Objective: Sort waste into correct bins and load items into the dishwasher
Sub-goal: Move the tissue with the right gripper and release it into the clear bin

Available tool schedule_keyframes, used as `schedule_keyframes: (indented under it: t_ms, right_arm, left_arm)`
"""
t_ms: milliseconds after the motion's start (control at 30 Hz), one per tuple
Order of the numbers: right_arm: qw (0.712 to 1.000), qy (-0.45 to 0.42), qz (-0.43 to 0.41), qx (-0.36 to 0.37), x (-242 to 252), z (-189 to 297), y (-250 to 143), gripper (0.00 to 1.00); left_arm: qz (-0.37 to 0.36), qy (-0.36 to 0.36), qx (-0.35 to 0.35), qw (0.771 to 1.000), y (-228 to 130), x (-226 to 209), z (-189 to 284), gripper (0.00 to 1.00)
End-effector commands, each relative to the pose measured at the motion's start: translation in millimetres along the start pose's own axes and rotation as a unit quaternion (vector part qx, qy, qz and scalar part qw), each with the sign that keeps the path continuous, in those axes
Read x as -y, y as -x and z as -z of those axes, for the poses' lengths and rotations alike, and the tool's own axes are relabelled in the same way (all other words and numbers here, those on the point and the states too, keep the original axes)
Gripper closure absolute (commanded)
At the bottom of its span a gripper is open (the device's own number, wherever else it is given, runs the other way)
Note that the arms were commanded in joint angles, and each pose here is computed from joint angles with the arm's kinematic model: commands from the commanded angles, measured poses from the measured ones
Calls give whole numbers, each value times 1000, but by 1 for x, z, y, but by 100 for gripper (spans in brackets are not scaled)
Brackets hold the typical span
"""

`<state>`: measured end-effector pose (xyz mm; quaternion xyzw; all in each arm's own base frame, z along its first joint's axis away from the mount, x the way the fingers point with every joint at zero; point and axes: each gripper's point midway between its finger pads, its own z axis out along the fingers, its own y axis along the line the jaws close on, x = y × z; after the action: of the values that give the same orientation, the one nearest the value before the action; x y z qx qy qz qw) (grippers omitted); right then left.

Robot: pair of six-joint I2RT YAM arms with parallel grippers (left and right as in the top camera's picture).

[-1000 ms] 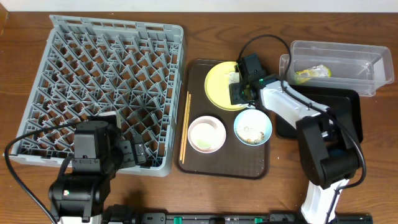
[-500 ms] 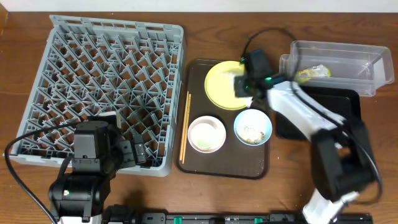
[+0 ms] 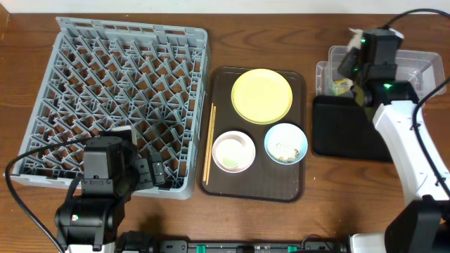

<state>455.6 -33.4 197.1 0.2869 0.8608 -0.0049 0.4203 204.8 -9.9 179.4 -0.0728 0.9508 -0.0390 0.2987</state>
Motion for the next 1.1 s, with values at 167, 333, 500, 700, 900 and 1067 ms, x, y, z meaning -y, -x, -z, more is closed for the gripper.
schedule_keyframes:
  t_ms: [167,333,500,700,900,1067]
  right_arm:
    - [993,-48,-102,-15,37,-44,-7,54]
    - [1000,16,-20,-17,15,-40,1,35]
    - [993,104,39,-52,-12,-5,-5,36]
    - [933,262,162,-184,-51,64,-72,33]
    - [872,270,263,-310,-50,105,-155,32]
    - [831,240,359,-351,-43,124,-202,32]
  left_arm:
    - [1,-2,9,1000,6,2,5,2]
    - [1,-2,9,1000,6,2,5,2]
    - [1,-2,9,1000,6,2,5,2]
    - [1,-2,9,1000,6,2,5,2]
    - [1,-2,9,1000,6,2,5,2]
    - [1,-2,9,1000,6,2,5,2]
